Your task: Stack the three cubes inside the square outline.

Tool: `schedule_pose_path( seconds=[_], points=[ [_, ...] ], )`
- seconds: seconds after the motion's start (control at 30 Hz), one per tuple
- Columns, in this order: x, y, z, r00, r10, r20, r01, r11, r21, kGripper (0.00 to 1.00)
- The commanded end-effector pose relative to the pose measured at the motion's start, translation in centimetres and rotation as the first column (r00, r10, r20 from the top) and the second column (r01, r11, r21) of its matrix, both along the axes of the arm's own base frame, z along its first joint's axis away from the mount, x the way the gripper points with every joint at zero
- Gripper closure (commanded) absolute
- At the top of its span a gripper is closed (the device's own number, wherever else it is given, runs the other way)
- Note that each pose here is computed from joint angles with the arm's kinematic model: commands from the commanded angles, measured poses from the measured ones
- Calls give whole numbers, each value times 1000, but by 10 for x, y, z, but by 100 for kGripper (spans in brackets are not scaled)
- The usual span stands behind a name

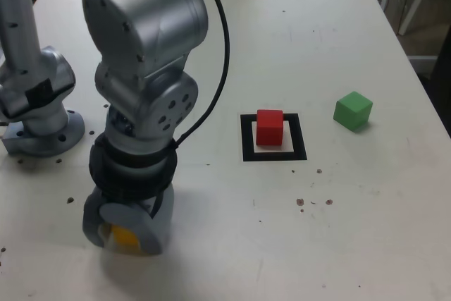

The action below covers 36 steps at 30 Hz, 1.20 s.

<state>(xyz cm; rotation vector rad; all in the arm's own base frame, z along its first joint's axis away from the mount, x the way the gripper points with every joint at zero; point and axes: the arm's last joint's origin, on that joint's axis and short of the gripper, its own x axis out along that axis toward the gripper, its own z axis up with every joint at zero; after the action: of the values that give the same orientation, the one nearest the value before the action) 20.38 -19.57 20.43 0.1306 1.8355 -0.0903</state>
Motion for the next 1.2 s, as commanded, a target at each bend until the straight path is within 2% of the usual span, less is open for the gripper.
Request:
schedule_pose_path(
  seconds=[0.0,0.23,0.33,0.63,1.0,1.17],
  points=[
    [1,2,10,1000,-7,15,7,1000,4,70],
    [10,16,51,999,-20,28,19,998,63,70],
    [19,27,67,999,-28,24,26,997,71,70],
    [58,65,90,999,-31,44,30,999,30,70],
    [102,107,93,996,-5,84,4,1000,12,70],
    [117,123,92,996,7,87,-7,1000,-1,70]
  ],
)
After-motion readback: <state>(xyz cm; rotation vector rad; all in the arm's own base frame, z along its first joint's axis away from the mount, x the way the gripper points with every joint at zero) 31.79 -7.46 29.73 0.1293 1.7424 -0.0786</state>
